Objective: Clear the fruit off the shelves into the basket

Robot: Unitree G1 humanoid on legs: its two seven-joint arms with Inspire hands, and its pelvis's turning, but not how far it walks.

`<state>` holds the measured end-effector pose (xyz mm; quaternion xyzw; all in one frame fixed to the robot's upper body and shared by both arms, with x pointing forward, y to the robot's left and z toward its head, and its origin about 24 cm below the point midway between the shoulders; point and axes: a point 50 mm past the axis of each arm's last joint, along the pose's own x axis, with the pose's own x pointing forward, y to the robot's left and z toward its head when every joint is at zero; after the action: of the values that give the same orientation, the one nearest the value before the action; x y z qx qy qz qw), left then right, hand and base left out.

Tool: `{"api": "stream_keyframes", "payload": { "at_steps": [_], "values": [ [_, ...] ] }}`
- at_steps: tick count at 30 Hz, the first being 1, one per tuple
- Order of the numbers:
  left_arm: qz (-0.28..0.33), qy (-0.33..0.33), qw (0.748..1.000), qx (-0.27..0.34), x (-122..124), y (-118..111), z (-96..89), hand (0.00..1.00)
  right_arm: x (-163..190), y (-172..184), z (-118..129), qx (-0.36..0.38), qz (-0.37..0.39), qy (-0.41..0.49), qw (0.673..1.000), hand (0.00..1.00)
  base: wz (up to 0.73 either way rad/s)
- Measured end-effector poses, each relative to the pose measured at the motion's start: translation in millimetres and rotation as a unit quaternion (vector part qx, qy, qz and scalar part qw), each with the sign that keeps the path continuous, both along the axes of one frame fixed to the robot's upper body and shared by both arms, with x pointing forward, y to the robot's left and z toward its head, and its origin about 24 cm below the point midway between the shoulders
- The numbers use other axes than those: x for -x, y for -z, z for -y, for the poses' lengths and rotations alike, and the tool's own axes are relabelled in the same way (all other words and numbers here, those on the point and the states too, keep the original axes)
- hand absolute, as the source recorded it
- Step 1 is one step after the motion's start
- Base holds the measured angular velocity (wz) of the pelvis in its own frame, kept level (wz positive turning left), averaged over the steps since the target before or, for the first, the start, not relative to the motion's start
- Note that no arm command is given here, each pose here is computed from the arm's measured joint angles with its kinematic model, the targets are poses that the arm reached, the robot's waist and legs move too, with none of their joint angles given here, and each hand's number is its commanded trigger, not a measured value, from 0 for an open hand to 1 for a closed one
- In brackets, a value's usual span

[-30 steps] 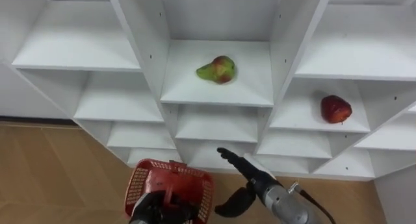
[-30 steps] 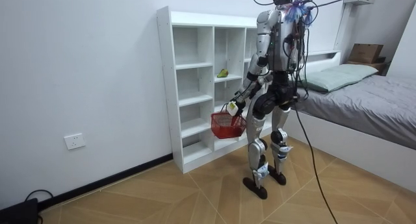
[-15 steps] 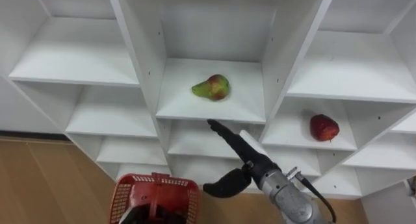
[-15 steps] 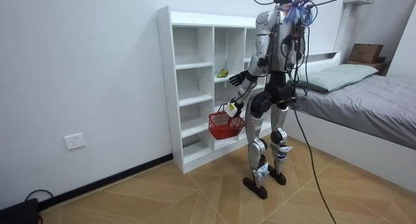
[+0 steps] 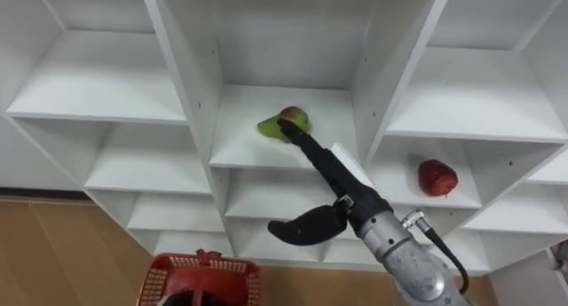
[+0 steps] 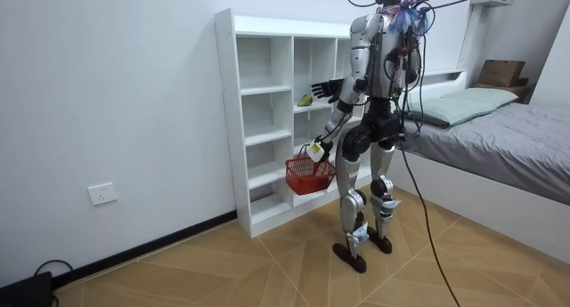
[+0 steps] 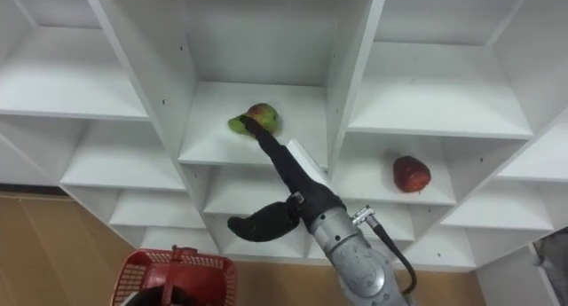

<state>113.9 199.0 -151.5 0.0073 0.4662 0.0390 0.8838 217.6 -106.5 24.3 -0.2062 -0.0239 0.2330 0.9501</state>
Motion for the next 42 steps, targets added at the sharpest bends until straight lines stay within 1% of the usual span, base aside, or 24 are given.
{"api": "stream_keyframes", "payload": {
  "at_steps": [7,13,17,19,27,31,36,42],
  "values": [
    [0.003,-0.002,1.000,-0.003,-0.8,-0.9,-3.9,1.00,-4.1,-12.2,9.4,0.026,0.044,0.017,0.999,0.00,0.00],
    [0.001,0.001,1.000,0.000,0.9,-0.8,-5.7,1.00,-3.8,-12.3,8.7,0.068,0.062,0.011,0.996,0.00,0.00],
    [0.000,0.003,1.000,0.005,1.9,-0.6,-5.5,1.00,-3.9,-12.4,9.0,0.080,0.070,0.014,0.994,0.00,0.00],
    [-0.003,0.001,1.000,0.000,5.1,-0.2,-8.2,1.00,-4.0,-12.6,9.1,0.087,0.074,0.016,0.993,0.00,0.00],
    [0.010,0.039,0.999,-0.022,-2.1,-4.1,-8.3,1.00,-12.9,-21.6,15.4,0.087,0.097,0.037,0.991,0.00,0.07],
    [0.030,0.050,0.998,-0.026,-10.5,-8.9,-6.8,1.00,-20.2,-30.6,14.1,0.083,0.121,0.045,0.988,0.00,0.08],
    [0.036,0.060,0.997,-0.031,-13.2,-10.7,-6.9,1.00,-25.7,-37.7,12.8,0.069,0.135,0.046,0.987,0.00,0.06],
    [0.040,0.078,0.995,-0.043,-15.8,-12.6,-8.4,1.00,-27.3,-31.3,16.4,0.074,0.126,0.059,0.987,0.00,0.01]
  ]
}}
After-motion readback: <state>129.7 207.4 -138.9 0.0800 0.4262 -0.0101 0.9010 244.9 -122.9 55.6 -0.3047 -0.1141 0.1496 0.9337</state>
